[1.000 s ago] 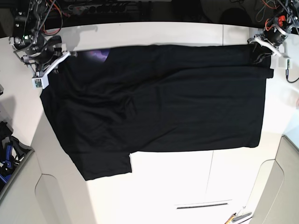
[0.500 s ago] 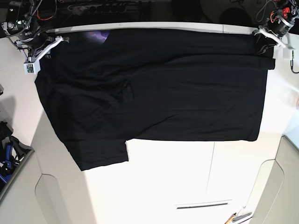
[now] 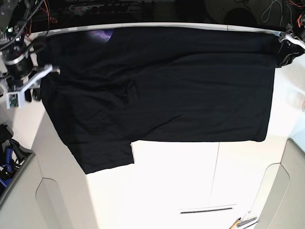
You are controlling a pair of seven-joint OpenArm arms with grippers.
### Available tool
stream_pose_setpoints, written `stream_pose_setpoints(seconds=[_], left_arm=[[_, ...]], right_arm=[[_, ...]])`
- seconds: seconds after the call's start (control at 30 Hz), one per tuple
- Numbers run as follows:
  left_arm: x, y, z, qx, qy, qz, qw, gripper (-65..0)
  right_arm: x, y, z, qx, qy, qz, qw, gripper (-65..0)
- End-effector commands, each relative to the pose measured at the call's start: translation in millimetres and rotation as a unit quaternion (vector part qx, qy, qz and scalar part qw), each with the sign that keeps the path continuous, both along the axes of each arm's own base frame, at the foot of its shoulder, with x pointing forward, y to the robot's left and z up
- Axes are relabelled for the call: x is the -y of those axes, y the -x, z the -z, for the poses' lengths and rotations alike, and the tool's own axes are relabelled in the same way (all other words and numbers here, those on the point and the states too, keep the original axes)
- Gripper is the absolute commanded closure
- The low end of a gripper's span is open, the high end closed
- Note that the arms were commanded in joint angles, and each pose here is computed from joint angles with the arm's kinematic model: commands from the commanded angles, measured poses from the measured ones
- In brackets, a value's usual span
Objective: Fold the T-shirt properly
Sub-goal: 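Reach both grippers down the shirt sides toward the hem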
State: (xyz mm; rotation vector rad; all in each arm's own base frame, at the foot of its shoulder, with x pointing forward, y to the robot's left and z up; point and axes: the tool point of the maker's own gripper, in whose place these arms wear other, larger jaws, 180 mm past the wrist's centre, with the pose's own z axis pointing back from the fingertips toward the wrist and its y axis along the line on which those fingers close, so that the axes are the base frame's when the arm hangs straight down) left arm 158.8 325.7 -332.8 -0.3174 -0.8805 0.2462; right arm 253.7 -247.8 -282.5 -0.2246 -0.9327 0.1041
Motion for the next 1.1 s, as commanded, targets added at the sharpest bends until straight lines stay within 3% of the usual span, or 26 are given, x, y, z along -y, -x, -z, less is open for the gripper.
stream_pose_setpoints(seconds=[0.0, 0.17, 0.27, 0.47, 0.57, 0.8, 1.0, 1.07], left_arm=[[-2.4, -4.6, -11.5, 0.018, -0.008, 0.006, 1.000, -20.9], [-1.3, -5.4, -13.1, 0.022, -0.002, 0.006, 1.000, -27.1], [-1.3, -5.4, -13.0, 0.022, -0.003, 0.006, 1.000, -27.1], [-1.3, -5.4, -13.0, 0.022, -0.003, 0.006, 1.000, -27.1], [-1.2, -5.3, -12.9, 0.022, -0.002, 0.006, 1.000, -27.1], [-0.7, -6.1, -14.0, 0.025, 0.001, 0.006, 1.000, -27.1], [-0.7, -7.0, -14.6, 0.027, 0.001, 0.005, 1.000, -27.1], [-0.7, -6.8, -14.4, 0.026, 0.001, 0.006, 1.000, -27.1]], right_arm=[[5.8, -12.4, -19.5, 0.040, 0.020, 0.002, 0.9990, -21.3], [22.5, -53.1, -37.7, 0.101, 0.029, 0.023, 0.9942, -24.1], [33.7, -78.9, -15.3, 0.081, -0.001, 0.035, 0.9961, -27.5], [53.4, -133.5, 42.5, 0.010, -0.109, 0.014, 0.9939, -27.6], [59.1, -153.2, 62.2, -0.016, -0.177, 0.007, 0.9841, -27.6], [32.9, -166.9, 97.4, -0.050, -0.317, -0.006, 0.9472, -27.6], [6.8, -164.4, 112.9, -0.065, -0.344, -0.012, 0.9367, -27.4], [2.8, -164.7, 113.9, -0.066, -0.346, -0.014, 0.9358, -23.9]])
